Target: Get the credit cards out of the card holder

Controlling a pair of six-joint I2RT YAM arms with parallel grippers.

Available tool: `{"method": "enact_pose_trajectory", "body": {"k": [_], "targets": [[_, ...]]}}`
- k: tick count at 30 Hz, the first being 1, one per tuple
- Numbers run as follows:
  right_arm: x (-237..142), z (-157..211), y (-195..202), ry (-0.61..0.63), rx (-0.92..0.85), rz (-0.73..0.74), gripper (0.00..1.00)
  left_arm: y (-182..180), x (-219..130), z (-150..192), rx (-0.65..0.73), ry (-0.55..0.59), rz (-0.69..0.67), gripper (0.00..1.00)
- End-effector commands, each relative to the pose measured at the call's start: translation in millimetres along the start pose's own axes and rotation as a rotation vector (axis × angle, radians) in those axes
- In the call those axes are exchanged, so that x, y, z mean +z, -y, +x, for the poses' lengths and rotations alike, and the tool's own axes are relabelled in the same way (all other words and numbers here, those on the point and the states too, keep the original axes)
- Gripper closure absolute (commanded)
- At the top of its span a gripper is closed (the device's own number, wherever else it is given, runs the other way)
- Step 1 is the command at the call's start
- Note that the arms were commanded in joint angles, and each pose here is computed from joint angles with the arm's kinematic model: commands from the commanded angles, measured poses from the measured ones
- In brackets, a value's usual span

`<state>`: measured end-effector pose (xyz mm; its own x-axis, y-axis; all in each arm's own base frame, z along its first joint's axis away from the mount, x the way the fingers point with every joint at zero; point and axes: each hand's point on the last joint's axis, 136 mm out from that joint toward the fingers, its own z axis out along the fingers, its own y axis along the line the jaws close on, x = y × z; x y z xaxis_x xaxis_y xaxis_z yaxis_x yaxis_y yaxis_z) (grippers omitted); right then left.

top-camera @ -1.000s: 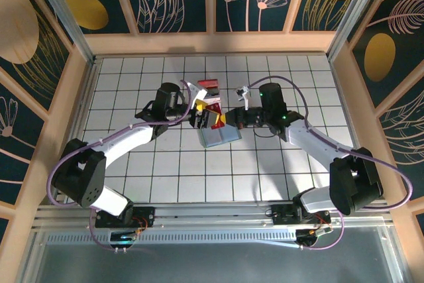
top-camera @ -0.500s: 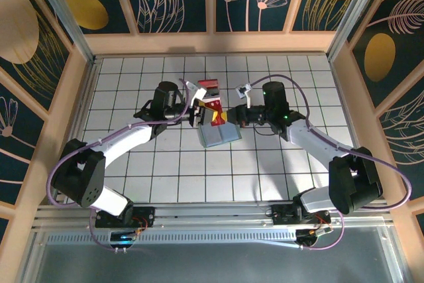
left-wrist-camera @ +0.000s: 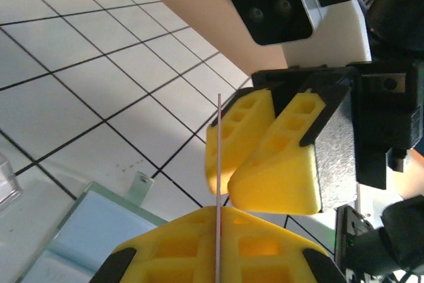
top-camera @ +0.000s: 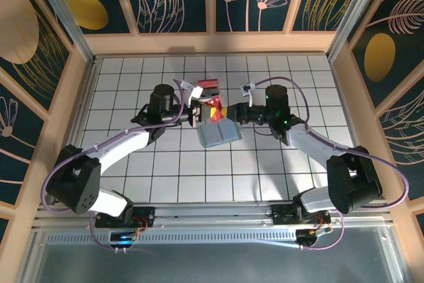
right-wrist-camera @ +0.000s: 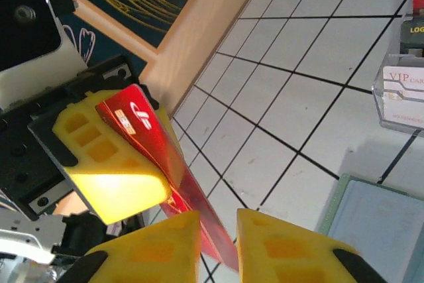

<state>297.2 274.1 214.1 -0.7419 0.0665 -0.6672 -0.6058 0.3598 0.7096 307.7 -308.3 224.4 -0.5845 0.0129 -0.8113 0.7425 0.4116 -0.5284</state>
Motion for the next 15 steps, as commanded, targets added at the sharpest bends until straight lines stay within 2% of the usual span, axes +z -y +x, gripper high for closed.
{"method": "enact_pose_trajectory", "body": {"k": [1, 3, 7, 10, 15], "targets": [[-17, -30, -12, 0.208, -0.015, 0.016, 0.69, 1, -19, -32, -0.03, 0.19, -0.059, 1.0], [-28, -34, -11, 0.305, 0.009, 0.028, 0.59, 0, -30, -42, -0.049, 0.274, -0.093, 1.0], [-41, -38, -25, 0.443, 0.006, -0.019, 0.48, 3, -49, -58, -0.081, 0.412, -0.104, 1.0], [-30, -38, -38, 0.47, -0.03, -0.032, 0.41, 7, -56, -63, -0.118, 0.465, -0.081, 1.0], [3, -38, -63, 0.453, -0.081, -0.111, 0.37, 11, -63, -66, -0.16, 0.521, -0.042, 1.0]]}}
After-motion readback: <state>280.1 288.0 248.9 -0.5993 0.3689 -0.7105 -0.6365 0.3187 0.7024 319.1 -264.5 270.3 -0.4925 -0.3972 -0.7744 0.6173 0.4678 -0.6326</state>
